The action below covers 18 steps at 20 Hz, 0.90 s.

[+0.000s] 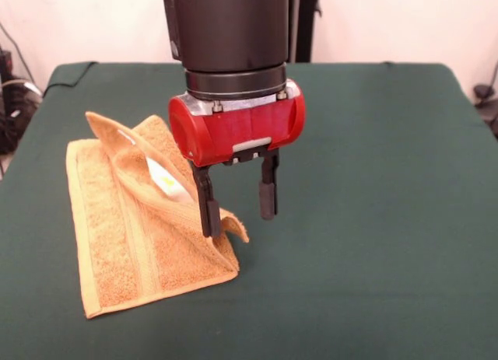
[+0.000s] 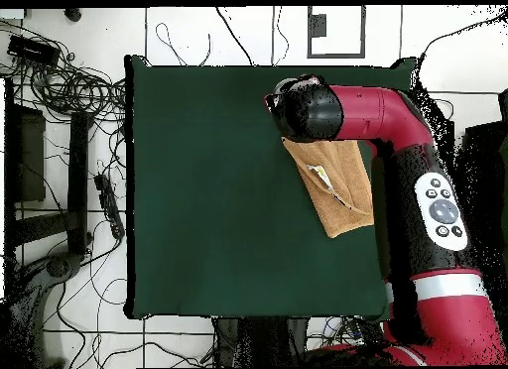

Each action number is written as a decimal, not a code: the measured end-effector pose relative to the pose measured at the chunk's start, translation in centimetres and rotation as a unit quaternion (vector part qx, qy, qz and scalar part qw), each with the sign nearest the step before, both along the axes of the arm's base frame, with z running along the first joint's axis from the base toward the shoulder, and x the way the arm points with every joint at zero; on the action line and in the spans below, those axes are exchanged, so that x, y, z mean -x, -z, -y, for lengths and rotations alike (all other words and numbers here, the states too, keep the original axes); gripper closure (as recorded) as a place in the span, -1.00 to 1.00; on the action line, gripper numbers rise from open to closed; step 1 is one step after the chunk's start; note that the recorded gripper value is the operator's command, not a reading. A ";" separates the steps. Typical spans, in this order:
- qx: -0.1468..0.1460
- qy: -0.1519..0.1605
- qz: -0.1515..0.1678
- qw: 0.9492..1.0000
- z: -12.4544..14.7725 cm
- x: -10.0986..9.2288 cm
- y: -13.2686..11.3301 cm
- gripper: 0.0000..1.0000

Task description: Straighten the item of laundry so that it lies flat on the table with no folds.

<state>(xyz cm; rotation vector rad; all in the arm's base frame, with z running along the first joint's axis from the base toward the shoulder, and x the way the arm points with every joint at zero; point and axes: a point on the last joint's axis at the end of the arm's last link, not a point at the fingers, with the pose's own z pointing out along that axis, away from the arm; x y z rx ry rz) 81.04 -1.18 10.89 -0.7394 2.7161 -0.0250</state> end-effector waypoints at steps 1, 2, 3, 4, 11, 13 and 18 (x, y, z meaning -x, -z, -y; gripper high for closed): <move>0.000 0.000 0.000 1.000 0.0 0.0 0.0 -1.00; 0.000 0.000 0.000 1.000 0.0 0.0 0.0 -1.00; 0.000 0.000 0.000 1.000 0.0 0.0 0.0 -1.00; 0.000 0.000 0.000 1.000 0.0 0.0 0.0 -1.00; 0.002 -0.002 0.000 1.000 0.0 0.1 0.1 -1.00; 0.002 -0.002 0.000 1.000 0.0 0.1 0.1 -1.00; 0.001 -0.003 -0.002 1.000 -0.1 0.1 0.5 -1.00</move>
